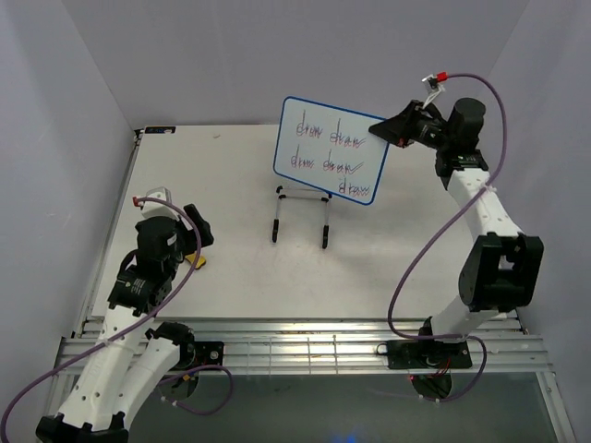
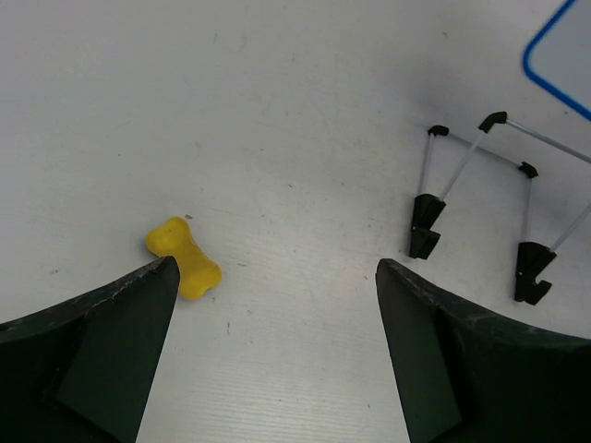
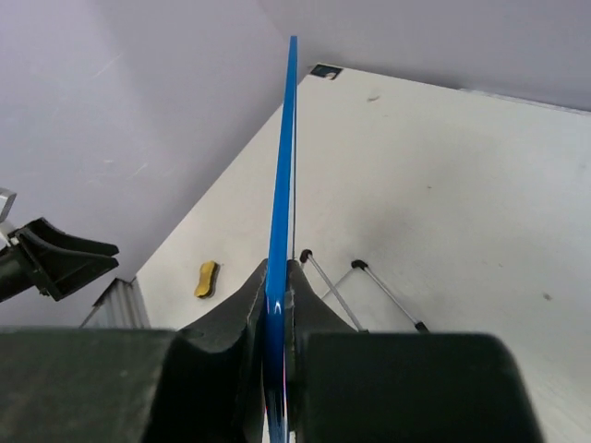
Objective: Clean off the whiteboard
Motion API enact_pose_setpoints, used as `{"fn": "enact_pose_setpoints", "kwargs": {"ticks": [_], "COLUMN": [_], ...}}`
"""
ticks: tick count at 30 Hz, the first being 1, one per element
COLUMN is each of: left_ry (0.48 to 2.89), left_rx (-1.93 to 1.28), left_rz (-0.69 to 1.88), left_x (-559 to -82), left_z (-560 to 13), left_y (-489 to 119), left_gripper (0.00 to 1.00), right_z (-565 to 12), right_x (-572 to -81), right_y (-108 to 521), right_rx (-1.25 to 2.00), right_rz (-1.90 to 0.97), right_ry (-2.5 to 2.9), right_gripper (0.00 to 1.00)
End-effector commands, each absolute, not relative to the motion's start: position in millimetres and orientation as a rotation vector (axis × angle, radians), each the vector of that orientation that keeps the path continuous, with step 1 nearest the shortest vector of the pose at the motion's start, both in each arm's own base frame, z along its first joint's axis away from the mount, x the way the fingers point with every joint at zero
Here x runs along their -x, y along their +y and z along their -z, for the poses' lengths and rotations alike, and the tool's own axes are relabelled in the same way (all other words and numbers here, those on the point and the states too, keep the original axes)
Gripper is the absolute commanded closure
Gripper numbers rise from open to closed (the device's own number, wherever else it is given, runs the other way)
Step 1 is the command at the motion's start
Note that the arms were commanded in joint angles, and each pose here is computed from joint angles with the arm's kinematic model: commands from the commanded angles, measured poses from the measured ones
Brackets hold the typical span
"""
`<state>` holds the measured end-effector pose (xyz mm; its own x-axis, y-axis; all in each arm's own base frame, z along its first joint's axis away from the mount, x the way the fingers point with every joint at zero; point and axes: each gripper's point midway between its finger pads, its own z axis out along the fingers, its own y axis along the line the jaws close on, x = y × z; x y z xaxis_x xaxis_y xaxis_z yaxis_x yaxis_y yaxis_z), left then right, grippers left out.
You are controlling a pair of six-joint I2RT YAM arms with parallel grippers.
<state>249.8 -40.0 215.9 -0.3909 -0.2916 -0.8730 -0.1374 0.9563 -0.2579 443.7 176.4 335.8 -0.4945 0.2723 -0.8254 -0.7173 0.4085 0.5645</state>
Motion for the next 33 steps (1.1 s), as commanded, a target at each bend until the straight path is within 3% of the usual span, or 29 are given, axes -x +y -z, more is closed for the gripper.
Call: {"fn": "enact_pose_setpoints", "kwargs": {"ticks": [1, 3, 4, 9, 14, 25, 31, 33], "left_ry": [1.980, 2.026, 2.025, 2.064, 2.144, 2.313, 2.368, 2.366], "left_rx": [0.438, 0.496, 0.543, 0.692, 0.720, 0.975, 1.021, 1.023], "left_rz": [0.048, -0.018, -0.032, -0.168, -0.184, -0.125, -0.080, -0.043], "left_x": [-250.2, -249.2, -249.6, -248.4, -264.7, -287.3, -286.9, -289.5], "left_z": [-211.2, -199.8, -200.0, -183.6, -172.9, -111.7, -70.6, -62.6], "left_y": [-18.6, -11.1, -8.2, 7.7, 0.6, 9.8, -0.7, -5.2], "left_gripper": [0.02, 0.02, 0.02, 0.02, 0.02, 0.03, 0.08, 0.14], "right_z": [-375.7, -400.2, -380.6, -397.6, -379.7, -381.8, -389.2, -389.1], "right_x": [-426.5, -396.4, -396.0, -330.0, -285.3, -226.3, -209.9, -204.8], "right_y": [148.8, 137.7, 125.1, 95.6, 88.7, 93.8, 92.5, 92.3], "right_rx": [0.273, 0.256, 0.165, 0.101, 0.081, 0.142, 0.180, 0.192], "right_rz": [-1.054, -0.944, -0.877, -0.667, -0.623, -0.626, -0.578, -0.567], "right_ry": [1.586, 1.504, 1.530, 1.406, 1.423, 1.446, 1.429, 1.419], "right_gripper": [0.92, 0.92, 0.92, 0.92, 0.92, 0.92, 0.92, 0.92]}}
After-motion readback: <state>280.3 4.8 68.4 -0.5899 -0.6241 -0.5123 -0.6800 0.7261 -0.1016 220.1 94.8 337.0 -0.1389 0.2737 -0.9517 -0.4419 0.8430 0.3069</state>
